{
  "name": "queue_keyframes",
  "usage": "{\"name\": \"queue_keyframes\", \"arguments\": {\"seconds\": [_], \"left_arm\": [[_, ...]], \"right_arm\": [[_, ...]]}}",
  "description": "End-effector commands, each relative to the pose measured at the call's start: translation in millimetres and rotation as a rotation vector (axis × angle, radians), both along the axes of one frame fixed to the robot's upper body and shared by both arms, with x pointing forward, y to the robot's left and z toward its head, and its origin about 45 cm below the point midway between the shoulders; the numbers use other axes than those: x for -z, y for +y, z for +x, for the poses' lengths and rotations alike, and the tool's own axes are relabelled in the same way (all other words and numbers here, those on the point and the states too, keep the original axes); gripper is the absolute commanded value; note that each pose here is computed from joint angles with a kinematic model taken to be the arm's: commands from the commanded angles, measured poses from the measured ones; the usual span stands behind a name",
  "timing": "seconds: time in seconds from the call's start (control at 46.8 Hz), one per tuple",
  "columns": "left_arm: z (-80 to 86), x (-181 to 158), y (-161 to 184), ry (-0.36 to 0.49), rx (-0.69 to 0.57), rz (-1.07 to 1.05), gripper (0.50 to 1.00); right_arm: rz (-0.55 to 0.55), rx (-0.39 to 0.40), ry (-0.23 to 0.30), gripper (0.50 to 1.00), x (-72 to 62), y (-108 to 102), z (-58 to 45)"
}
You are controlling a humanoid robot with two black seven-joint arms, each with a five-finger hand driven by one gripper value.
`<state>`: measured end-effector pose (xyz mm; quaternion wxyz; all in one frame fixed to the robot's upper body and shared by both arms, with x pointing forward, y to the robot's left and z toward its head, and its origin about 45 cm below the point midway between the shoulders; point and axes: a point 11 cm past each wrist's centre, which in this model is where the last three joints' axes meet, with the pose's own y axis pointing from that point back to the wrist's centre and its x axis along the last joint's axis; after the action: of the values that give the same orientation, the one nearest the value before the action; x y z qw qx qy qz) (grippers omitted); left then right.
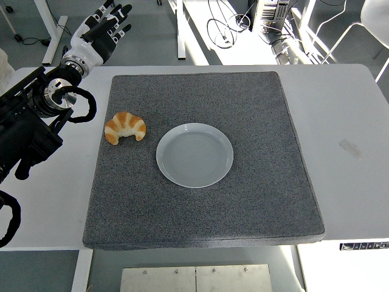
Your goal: Place the bread on the plate
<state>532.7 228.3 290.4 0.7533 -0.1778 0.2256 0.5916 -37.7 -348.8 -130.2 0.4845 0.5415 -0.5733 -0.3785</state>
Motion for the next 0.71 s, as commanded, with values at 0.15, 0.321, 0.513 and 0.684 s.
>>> {"name": "queue_keyframes", "arguments": {"seconds": [0.15, 0.321, 0.513, 0.684], "left_arm": [[-10.0, -15, 1, -0.113, 0.031, 0.207, 0.983], [-23.8, -45, -2, -0.189, 0.04, 0.331, 0.984], [-53.0, -55, -14, -0.301, 0.155, 0.614, 0.986], [-60.3, -61, 10, -0.399, 0.195, 0.965, 0.986]], "right_arm": [[0.001, 0.002, 0.001, 1.0, 0.0, 0, -0.7], [0.001, 0.0, 0.001, 1.0, 0.0, 0, -0.7], [0.0, 0.0, 0.001, 1.0, 0.0, 0, -0.7], [0.0, 0.0, 0.001, 1.0, 0.0, 0, -0.7]]}}
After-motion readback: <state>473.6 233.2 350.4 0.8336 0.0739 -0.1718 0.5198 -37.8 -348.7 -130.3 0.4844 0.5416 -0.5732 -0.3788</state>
